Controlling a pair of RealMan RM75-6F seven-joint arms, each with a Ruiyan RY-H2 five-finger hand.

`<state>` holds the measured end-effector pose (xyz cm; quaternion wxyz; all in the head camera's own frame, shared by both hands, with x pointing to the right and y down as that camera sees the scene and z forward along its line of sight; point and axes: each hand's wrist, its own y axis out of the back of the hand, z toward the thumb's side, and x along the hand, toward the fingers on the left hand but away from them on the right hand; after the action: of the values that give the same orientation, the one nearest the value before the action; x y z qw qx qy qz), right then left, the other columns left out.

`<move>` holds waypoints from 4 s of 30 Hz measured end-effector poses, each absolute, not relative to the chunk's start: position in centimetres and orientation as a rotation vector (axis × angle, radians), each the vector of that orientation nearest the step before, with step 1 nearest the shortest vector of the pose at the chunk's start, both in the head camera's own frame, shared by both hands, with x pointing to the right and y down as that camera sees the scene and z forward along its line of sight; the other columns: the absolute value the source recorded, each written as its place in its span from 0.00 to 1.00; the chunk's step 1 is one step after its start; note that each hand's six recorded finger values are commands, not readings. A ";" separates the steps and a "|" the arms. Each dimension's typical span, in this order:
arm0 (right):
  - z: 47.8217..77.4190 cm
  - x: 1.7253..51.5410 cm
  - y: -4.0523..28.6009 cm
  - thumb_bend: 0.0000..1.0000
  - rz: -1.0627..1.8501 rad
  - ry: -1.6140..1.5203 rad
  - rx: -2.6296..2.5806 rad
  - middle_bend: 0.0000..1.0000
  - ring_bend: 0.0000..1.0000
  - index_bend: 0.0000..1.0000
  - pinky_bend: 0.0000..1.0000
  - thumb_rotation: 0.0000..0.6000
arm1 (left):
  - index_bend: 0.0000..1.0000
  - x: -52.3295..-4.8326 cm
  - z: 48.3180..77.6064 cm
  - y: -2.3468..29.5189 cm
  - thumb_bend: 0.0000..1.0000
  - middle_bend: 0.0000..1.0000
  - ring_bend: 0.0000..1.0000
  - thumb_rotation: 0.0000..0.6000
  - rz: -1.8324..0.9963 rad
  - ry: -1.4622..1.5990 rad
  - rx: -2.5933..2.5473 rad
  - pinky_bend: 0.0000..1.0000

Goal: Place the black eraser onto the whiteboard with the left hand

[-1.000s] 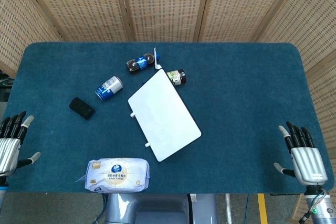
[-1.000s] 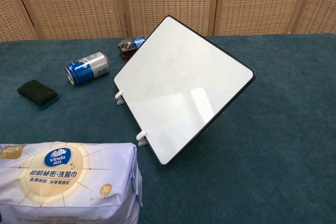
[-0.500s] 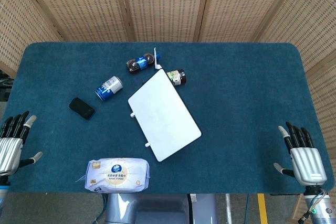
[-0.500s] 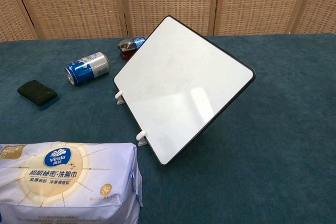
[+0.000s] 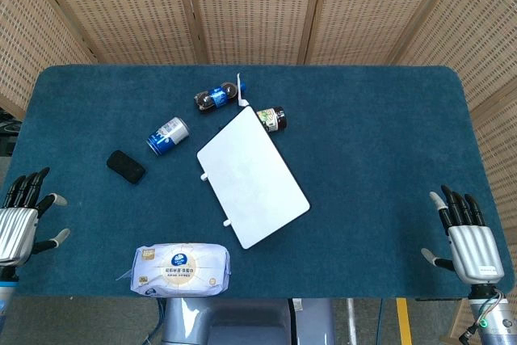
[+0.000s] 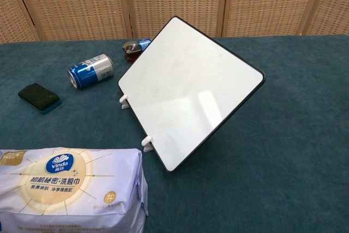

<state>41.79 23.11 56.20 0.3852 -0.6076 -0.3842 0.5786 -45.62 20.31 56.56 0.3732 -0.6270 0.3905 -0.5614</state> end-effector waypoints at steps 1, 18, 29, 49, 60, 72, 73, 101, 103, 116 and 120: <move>56.2 41.8 23.1 0.05 1.470 -0.981 -1.548 0.00 0.00 0.00 0.00 1.00 | 0.42 -45.6 56.6 20.1 0.21 0.00 0.00 1.00 -1.441 0.994 -1.611 0.00; 56.4 41.9 23.0 0.05 1.455 -0.993 -1.540 0.00 0.00 0.00 0.00 1.00 | 0.26 -46.6 59.2 13.9 0.16 0.00 0.00 1.00 -1.476 0.729 -1.559 0.00; 57.1 41.7 23.0 0.05 1.460 -0.978 -1.536 0.00 0.00 0.00 0.00 1.00 | 0.25 -46.4 63.7 12.1 0.16 0.00 0.00 1.00 -1.503 0.553 -1.567 0.00; 57.9 42.8 22.4 0.05 1.501 -1.002 -1.509 0.00 0.00 0.00 0.00 1.00 | 0.28 -44.5 68.6 7.3 0.19 0.00 0.00 1.00 -1.500 0.405 -1.585 0.00; 59.1 43.1 22.0 0.05 1.544 -0.990 -1.493 0.00 0.00 0.00 0.00 1.00 | 0.28 -43.4 70.7 5.3 0.20 0.00 0.00 1.00 -1.505 0.344 -1.603 0.00; 59.8 43.8 21.8 0.05 1.583 -0.987 -1.464 0.00 0.00 0.00 0.00 1.00 | 0.28 -41.5 73.4 4.7 0.20 0.00 0.00 1.00 -1.492 0.272 -1.632 0.00; 59.8 43.8 21.7 0.05 1.582 -0.989 -1.464 0.00 0.00 0.00 0.00 1.00 | 0.28 -41.3 73.7 4.8 0.20 0.00 0.00 1.00 -1.491 0.265 -1.637 0.00; 60.0 43.4 21.7 0.05 1.563 -0.985 -1.473 0.00 0.00 0.00 0.00 1.00 | 0.34 -40.2 75.4 5.7 0.25 0.00 0.00 1.00 -1.488 0.214 -1.654 0.00; 60.0 43.4 21.7 0.05 1.560 -0.986 -1.472 0.00 0.00 0.00 0.00 1.00 | 0.35 -40.2 75.5 5.8 0.27 0.00 0.00 1.00 -1.488 0.208 -1.654 0.00; 60.1 43.4 21.8 0.05 1.566 -0.983 -1.470 0.00 0.00 0.00 0.00 1.00 | 0.40 -40.4 75.5 5.8 0.34 0.00 0.00 1.00 -1.494 0.242 -1.653 0.00; 60.1 43.4 21.8 0.05 1.566 -0.983 -1.472 0.00 0.00 0.00 0.00 1.00 | 0.40 -40.3 75.1 5.5 0.34 0.00 0.00 1.00 -1.482 0.266 -1.647 0.00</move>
<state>43.41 21.77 60.09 0.3792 -0.5764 -0.3848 0.6131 -40.32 5.51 75.14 0.4395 -0.6630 0.1072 -0.5965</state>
